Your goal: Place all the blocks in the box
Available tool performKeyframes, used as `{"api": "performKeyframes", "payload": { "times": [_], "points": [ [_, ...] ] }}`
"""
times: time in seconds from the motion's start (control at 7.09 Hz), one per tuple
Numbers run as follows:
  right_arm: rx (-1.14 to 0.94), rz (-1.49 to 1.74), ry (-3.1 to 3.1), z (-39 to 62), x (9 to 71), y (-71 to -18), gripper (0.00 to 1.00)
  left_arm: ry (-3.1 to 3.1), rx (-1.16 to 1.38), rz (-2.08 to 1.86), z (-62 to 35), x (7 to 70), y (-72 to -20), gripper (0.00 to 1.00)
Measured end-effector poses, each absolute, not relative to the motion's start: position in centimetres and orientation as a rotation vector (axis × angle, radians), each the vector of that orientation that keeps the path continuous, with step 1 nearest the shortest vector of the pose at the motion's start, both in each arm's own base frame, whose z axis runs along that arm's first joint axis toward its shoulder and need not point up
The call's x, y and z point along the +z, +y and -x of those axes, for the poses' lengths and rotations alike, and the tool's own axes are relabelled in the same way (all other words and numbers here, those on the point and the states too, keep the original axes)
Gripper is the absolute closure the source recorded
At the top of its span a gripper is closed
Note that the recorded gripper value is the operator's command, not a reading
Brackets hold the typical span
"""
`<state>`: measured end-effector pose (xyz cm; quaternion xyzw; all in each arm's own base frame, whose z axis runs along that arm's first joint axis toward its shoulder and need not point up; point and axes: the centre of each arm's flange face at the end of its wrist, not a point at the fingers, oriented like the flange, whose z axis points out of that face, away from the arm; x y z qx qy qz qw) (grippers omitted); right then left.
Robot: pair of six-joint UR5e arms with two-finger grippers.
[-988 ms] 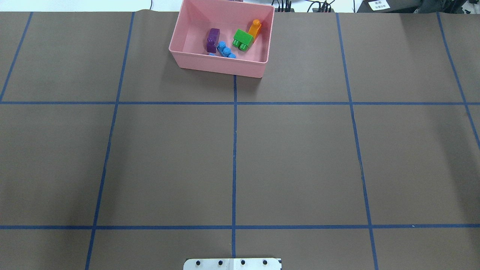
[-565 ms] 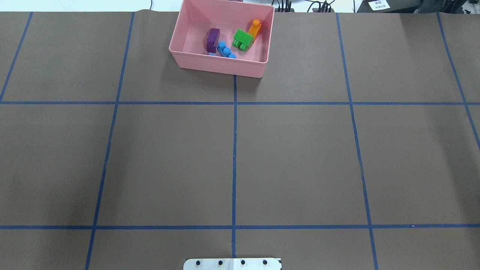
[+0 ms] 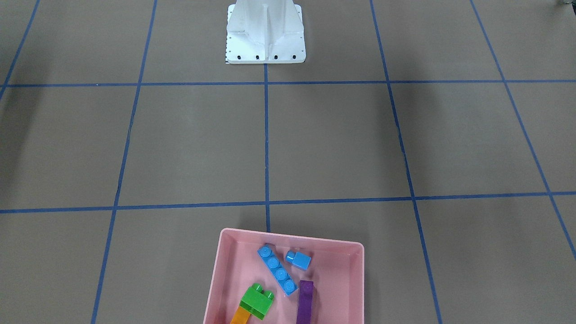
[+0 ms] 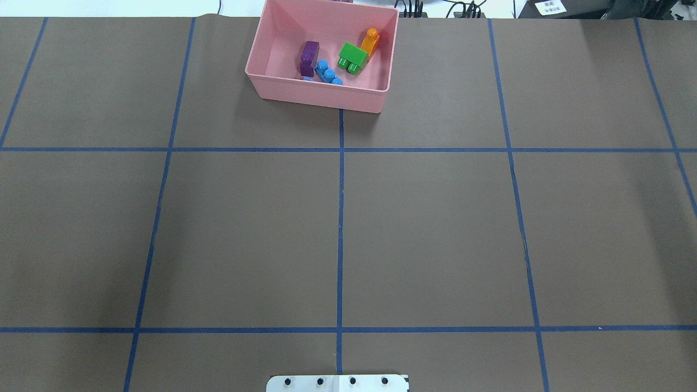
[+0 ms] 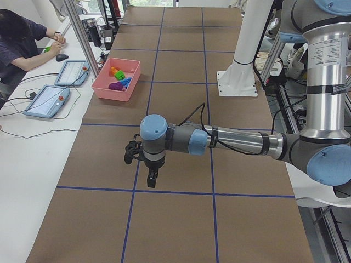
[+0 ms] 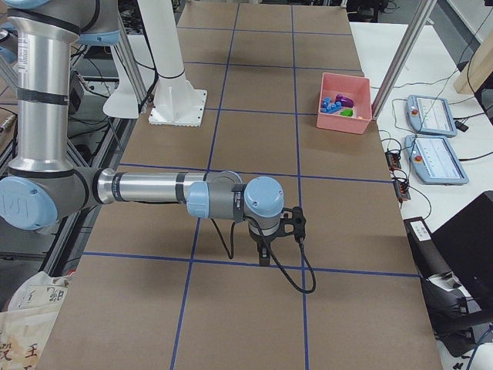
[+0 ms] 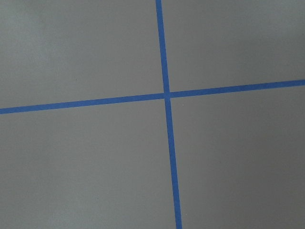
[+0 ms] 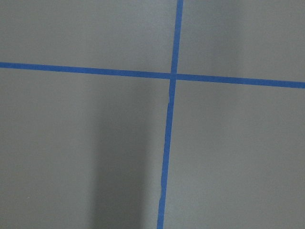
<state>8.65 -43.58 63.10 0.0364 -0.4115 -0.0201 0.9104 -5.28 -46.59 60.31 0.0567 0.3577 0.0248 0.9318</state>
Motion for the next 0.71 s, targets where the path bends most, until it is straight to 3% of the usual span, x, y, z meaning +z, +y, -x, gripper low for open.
{"api": "performKeyframes", "payload": {
  "times": [0.71],
  "points": [
    [-0.039, -0.073, -0.849, -8.7, 63.26, -43.52, 0.0, 0.728, 0.048, -0.113, 5.32, 60.46, -46.68, 0.0]
  ]
}}
